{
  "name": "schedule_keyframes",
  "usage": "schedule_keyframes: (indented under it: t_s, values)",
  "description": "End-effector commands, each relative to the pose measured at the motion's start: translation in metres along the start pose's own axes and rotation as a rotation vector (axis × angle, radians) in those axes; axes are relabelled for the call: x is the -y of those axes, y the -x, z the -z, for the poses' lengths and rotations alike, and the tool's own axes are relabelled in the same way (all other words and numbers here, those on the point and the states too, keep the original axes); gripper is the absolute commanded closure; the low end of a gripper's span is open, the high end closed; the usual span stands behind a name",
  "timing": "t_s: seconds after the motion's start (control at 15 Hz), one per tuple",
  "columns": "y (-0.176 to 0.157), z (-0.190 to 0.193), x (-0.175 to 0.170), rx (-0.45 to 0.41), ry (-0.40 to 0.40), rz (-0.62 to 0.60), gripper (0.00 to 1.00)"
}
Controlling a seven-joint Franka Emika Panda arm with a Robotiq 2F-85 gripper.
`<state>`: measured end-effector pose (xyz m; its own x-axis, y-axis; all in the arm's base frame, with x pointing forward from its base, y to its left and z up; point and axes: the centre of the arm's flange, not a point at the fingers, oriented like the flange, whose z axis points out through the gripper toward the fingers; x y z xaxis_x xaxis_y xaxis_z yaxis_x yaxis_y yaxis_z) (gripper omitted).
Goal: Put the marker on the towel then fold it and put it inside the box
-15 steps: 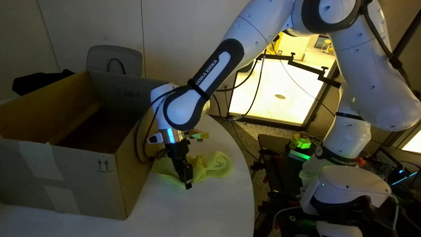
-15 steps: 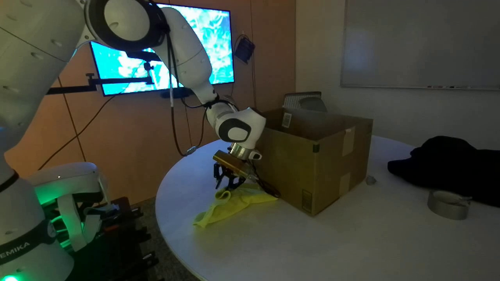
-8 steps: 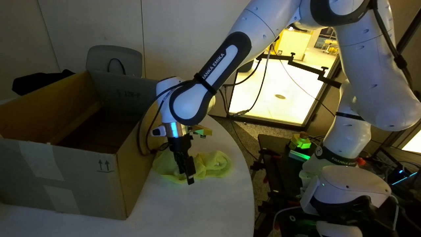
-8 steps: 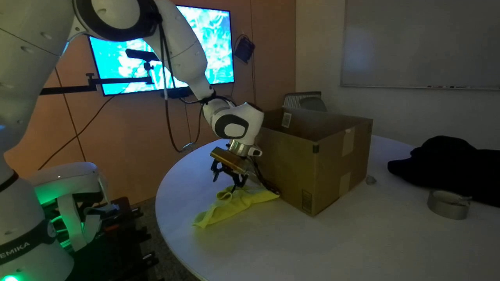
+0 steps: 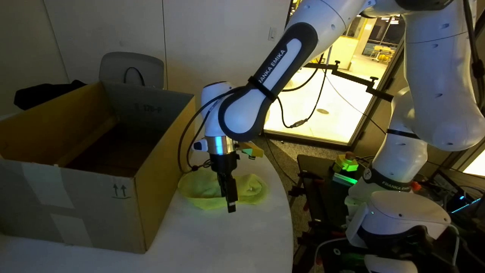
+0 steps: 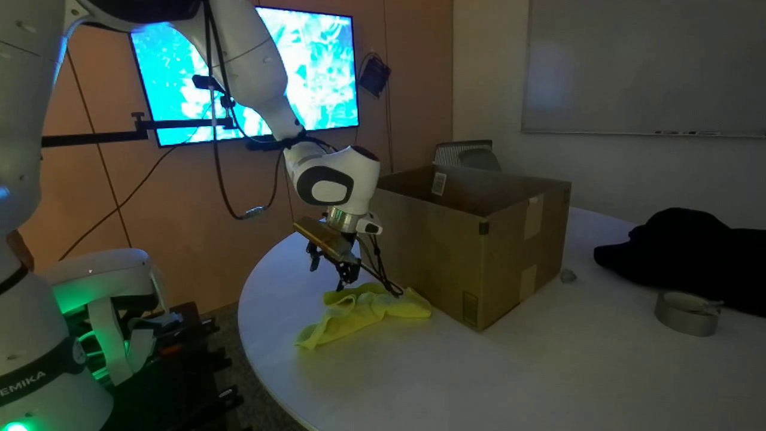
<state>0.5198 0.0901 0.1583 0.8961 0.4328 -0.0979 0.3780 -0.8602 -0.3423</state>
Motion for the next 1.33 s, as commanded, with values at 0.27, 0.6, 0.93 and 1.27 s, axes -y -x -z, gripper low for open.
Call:
schedule_keyframes:
  t_s: [0.27,0.6,0.93,1.27]
  values:
    - [0.050,0.020,0.070,-0.097,0.068,-0.236,0.00]
    - [0.075,0.022,0.071,-0.088,0.110,-0.387,0.00]
    - [0.107,0.011,0.043,-0.052,0.147,-0.481,0.00]
    - [0.129,-0.009,-0.002,0.007,0.239,-0.389,0.00]
